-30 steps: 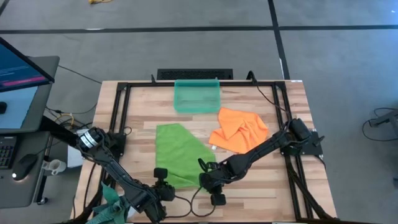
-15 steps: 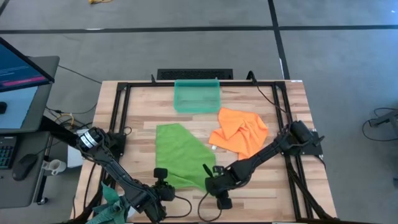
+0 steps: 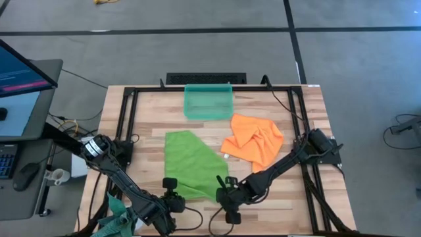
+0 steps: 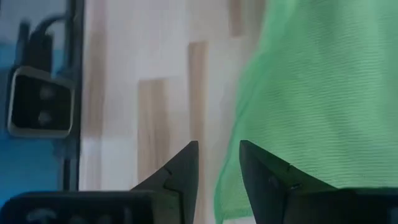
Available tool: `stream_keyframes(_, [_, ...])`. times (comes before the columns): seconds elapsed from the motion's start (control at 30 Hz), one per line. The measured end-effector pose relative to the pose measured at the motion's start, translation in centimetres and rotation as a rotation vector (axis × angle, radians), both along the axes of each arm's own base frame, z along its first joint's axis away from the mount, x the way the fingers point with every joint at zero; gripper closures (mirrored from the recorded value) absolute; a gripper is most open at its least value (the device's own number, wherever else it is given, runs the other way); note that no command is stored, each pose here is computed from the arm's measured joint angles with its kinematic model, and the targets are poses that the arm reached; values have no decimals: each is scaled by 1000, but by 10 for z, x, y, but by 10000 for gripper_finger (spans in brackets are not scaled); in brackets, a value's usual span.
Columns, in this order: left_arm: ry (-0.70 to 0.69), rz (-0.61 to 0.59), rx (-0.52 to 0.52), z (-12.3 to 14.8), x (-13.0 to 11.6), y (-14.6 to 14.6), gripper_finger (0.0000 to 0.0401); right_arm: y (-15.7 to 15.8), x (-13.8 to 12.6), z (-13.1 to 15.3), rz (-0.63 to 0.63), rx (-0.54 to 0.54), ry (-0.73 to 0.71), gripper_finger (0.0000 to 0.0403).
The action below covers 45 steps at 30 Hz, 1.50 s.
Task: Roll microfiber towels into tight, uniform cylinder then place into a basket
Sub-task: Fold the green towel
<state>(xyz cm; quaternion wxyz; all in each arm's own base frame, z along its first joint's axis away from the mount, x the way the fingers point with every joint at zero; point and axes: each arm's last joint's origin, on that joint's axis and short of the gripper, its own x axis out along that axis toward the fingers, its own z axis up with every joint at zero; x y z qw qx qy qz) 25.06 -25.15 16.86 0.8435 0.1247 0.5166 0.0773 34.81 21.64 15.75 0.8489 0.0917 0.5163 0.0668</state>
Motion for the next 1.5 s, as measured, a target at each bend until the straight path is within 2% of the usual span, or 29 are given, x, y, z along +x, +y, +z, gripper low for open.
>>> stream_keyframes(0.2, [1, 0, -2, 0, 0, 0, 401, 2, 4, -3, -55, 28, -20, 269])
stream_keyframes(0.5, [4, -1, -4, 0, 0, 0, 401, 0, 3, -4, -113, 5, -25, 269])
stream_keyframes(0.8, [4, -1, -4, 0, 0, 0, 401, -4, -10, -24, -175, 9, 33, 269])
stream_keyframes(1.23, [4, -1, -5, 0, 0, 0, 401, 12, -18, -23, -137, 31, 7, 269])
stream_keyframes(1.5, [4, -1, -5, 0, 0, 0, 401, 9, -16, -23, -169, -24, -35, 269])
